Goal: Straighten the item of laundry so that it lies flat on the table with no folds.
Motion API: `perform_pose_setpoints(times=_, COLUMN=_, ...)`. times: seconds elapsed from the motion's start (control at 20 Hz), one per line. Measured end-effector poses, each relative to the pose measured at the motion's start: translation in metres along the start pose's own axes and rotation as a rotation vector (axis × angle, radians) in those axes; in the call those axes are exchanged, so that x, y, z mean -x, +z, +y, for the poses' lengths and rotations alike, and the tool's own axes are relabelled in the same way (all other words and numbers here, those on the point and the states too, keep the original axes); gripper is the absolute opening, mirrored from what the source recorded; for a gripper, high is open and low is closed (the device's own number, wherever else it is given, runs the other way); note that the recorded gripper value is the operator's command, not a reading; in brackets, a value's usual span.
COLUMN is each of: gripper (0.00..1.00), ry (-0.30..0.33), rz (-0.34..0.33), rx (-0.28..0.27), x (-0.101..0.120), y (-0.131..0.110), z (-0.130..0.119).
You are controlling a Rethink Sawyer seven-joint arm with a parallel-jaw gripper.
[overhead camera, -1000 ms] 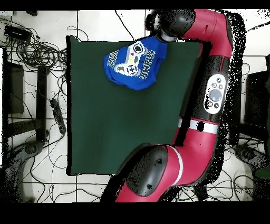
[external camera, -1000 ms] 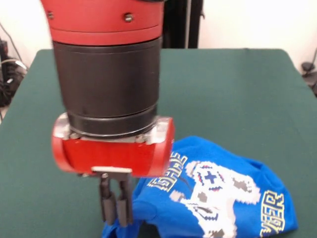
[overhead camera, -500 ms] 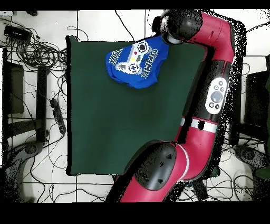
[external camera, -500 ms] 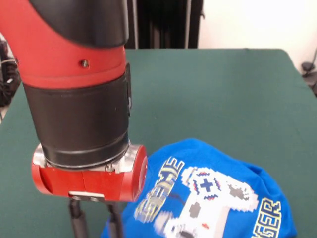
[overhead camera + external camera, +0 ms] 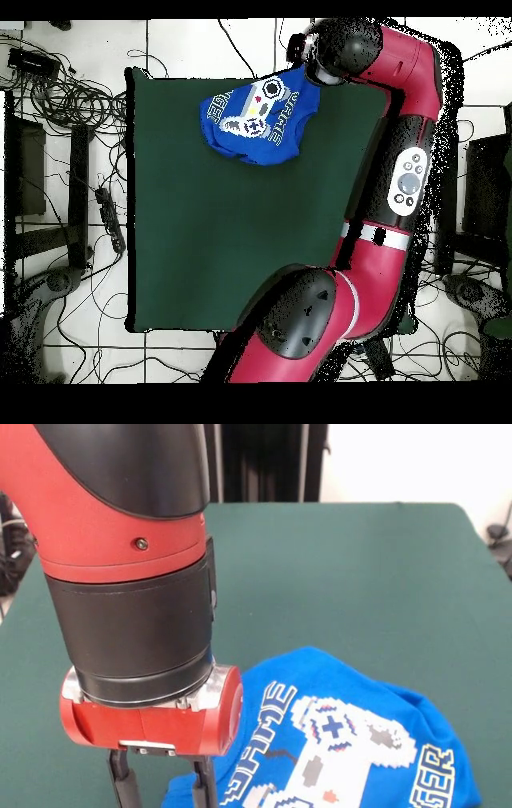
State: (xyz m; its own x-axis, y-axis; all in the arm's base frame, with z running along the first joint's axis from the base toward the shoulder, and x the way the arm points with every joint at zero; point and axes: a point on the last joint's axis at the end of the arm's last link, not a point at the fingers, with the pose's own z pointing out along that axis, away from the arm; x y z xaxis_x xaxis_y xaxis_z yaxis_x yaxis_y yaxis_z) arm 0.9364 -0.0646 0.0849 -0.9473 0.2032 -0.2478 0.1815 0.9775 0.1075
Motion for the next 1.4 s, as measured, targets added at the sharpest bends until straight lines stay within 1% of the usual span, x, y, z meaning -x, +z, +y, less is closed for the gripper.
perform_pose_setpoints(times=0.15, gripper=1.0, ry=-0.001, rz=0.002, rx=0.003, x=0.0, y=-0.001, z=0.001)
perform_pose_setpoints(times=0.3, gripper=1.0, ry=-0.016, rz=0.012, rx=0.005, x=-0.004, y=-0.003, z=0.004)
perform_pose_setpoints(times=0.5, gripper=1.0, ry=-0.058, rz=0.017, rx=-0.007, x=-0.009, y=-0.012, z=0.013)
perform_pose_setpoints(times=0.75, gripper=1.0, ry=-0.117, rz=0.019, rx=-0.033, x=-0.019, y=-0.029, z=0.025)
perform_pose_setpoints(times=1.05, gripper=1.0, ry=-0.152, rz=0.029, rx=-0.061, x=-0.029, y=-0.047, z=0.037)
perform_pose_setpoints(times=1.25, gripper=1.0, ry=-0.149, rz=0.032, rx=-0.068, x=-0.034, y=-0.056, z=0.043)
perform_pose_setpoints(times=1.4, gripper=1.0, ry=-0.129, rz=0.033, rx=-0.072, x=-0.038, y=-0.058, z=0.045)
